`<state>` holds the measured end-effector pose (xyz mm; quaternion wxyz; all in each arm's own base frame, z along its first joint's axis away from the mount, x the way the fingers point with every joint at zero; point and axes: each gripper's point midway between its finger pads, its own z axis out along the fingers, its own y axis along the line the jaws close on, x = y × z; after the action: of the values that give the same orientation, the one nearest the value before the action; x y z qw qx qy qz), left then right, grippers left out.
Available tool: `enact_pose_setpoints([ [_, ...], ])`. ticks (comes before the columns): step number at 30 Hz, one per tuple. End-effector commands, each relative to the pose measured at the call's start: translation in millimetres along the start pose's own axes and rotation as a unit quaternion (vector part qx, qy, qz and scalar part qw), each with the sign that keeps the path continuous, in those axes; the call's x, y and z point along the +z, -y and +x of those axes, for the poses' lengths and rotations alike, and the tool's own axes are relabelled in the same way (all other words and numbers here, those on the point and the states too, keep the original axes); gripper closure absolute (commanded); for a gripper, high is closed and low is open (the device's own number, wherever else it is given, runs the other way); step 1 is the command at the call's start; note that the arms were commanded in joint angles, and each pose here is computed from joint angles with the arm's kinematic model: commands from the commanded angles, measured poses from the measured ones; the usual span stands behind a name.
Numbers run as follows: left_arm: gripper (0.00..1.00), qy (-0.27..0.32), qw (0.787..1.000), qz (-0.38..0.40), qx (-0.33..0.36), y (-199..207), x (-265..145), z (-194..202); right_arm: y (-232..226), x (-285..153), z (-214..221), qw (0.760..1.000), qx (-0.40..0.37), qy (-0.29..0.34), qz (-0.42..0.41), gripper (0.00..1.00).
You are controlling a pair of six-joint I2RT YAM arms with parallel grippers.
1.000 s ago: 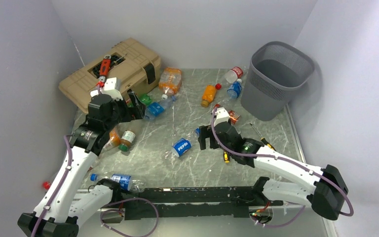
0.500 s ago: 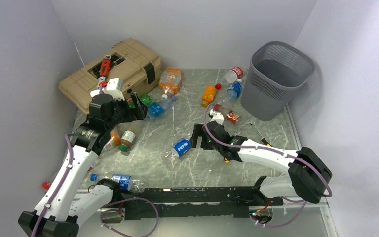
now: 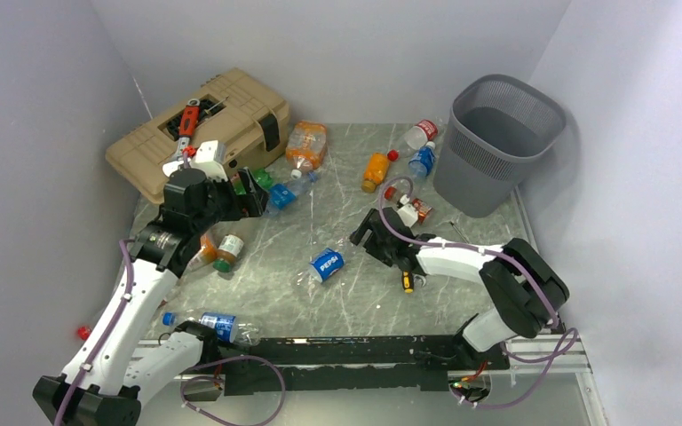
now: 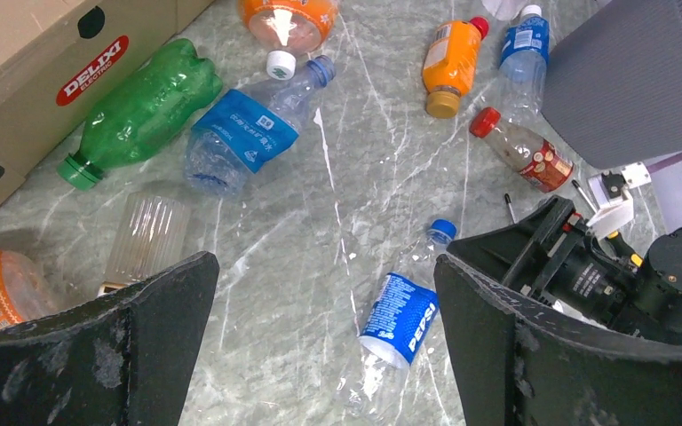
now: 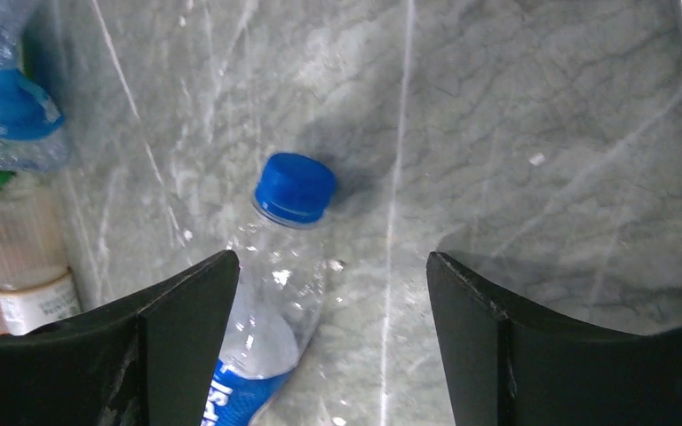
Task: Put the plastic bottles in the bin
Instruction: Pick up the plastic bottle at the center of the board.
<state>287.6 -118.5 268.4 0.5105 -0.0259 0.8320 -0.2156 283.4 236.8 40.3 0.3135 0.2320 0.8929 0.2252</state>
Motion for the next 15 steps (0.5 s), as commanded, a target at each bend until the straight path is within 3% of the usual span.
enact_pose_setpoints([
  [1,0.03,0.004,1.0,0.022,0.005,8.7,3.1,-2.3,-27.6,7.9,-12.7,0.999,0.038,0.011,-0.032,0.2],
  [15,0.03,0.009,1.0,0.024,0.005,10.5,-0.5,-4.6,-9.0,43.7,6.8,0.999,0.006,-0.016,0.029,0.42],
])
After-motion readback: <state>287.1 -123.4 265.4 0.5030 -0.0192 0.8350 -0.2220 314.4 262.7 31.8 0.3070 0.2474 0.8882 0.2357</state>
